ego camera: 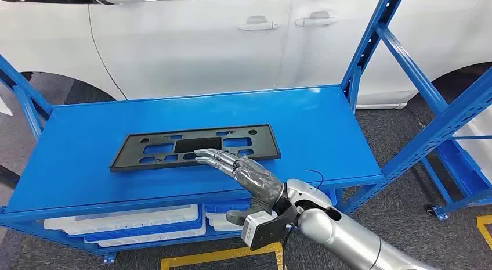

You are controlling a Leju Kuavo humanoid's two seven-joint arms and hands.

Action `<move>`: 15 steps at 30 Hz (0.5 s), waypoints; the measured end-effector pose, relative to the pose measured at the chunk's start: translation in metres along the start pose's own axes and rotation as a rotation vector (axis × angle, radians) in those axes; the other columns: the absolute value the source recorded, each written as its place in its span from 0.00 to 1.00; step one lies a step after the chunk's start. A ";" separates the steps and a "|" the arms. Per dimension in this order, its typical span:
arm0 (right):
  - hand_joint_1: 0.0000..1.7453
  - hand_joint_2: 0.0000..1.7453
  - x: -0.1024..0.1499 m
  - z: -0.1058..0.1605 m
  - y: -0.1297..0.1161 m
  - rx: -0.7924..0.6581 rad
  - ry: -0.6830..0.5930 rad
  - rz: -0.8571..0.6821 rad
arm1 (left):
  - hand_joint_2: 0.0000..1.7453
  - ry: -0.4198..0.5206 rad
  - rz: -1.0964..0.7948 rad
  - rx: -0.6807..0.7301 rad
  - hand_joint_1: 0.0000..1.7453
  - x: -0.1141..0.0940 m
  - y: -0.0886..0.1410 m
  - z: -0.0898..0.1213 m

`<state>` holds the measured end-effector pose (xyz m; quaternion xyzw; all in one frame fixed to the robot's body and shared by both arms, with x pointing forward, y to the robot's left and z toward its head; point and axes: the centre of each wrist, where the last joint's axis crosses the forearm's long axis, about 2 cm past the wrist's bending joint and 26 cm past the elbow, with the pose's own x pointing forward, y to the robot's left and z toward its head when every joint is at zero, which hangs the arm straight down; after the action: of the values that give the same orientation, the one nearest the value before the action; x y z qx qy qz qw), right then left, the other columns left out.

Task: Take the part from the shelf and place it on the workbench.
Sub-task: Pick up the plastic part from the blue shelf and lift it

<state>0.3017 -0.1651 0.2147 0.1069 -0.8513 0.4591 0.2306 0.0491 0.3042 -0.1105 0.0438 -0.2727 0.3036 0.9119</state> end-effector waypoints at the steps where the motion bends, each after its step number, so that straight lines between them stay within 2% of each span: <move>1: 0.00 0.00 0.000 0.001 0.001 0.006 0.002 -0.008 | 0.00 -0.001 0.000 -0.001 0.00 0.001 0.000 0.000; 5: 0.00 1.00 -0.004 0.004 0.004 0.039 0.014 -0.009 | 0.00 -0.005 -0.002 0.000 0.00 0.002 -0.001 -0.001; 11: 0.00 1.00 -0.009 -0.007 0.021 0.068 0.007 0.129 | 0.00 -0.012 -0.011 0.009 0.00 0.002 -0.002 -0.001; 15: 0.00 1.00 -0.010 -0.026 0.032 0.043 -0.024 0.292 | 0.00 -0.014 -0.017 0.024 0.00 0.000 -0.002 0.000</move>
<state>0.3055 -0.1255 0.1986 -0.0075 -0.8505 0.5044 0.1489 0.0505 0.3029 -0.1104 0.0593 -0.2750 0.2989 0.9119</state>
